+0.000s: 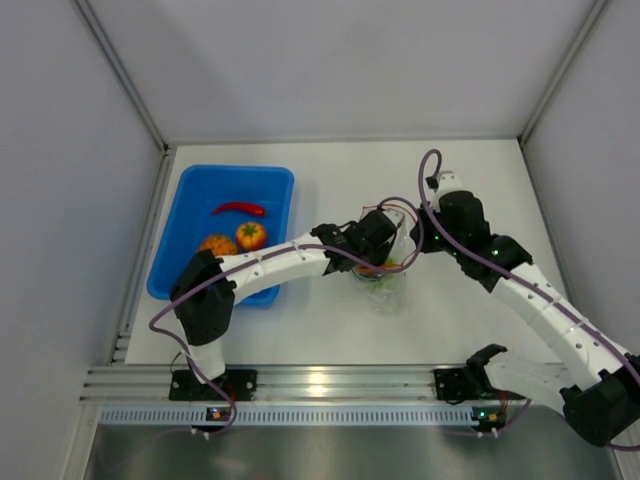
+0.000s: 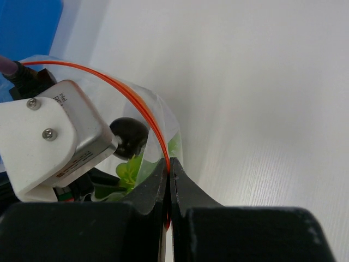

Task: Open the zip-top bag and remove the fake food

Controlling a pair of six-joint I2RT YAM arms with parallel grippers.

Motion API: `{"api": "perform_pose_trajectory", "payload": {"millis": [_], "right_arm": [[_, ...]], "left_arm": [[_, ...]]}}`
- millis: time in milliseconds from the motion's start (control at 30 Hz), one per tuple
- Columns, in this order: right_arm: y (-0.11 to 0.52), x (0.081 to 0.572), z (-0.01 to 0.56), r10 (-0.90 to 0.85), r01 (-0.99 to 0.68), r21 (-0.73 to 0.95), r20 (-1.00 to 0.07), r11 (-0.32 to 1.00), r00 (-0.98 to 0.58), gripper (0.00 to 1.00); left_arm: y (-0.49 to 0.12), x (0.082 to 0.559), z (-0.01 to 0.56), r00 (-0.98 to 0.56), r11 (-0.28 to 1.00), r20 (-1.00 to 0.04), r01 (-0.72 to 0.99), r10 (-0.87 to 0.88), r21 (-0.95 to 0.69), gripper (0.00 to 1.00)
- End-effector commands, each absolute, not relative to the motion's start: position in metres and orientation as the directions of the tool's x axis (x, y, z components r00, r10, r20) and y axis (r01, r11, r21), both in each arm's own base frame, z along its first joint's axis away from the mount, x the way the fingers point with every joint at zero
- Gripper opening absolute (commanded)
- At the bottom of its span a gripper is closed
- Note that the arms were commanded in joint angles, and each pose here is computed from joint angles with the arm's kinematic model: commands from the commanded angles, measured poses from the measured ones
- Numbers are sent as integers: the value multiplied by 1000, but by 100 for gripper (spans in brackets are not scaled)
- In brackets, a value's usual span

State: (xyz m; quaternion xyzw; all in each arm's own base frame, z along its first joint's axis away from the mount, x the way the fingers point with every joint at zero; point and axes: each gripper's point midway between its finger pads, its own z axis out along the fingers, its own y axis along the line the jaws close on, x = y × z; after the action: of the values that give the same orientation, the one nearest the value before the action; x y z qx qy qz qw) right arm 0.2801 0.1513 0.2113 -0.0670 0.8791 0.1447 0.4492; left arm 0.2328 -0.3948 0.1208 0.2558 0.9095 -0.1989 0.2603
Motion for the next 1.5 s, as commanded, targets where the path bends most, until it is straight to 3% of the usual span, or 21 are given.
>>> {"api": "perform_pose_trajectory", "payload": {"millis": [0,133,467,767,1467], "right_arm": [[138,286,206,-24,-203,123,-801,971,-598,0],[139,287,204,-26,-206,121,-803,971,-595,0],[175,271,224,46,-347,297,-815,889,-578,0],[180,259,235,49,-394,320,-825,861,-563,0],[138,287,197,51,-151,166,-817,974,-574,0]], "left_arm": [[-412,239,179,-645,738,-700,625,306,-254,0],[-411,243,195,-629,744,-727,619,276,-252,0],[-414,272,227,-586,808,-792,543,171,-227,0],[-430,296,249,-566,841,-821,477,72,-255,0],[-406,263,273,-593,768,-801,550,81,-329,0]]}}
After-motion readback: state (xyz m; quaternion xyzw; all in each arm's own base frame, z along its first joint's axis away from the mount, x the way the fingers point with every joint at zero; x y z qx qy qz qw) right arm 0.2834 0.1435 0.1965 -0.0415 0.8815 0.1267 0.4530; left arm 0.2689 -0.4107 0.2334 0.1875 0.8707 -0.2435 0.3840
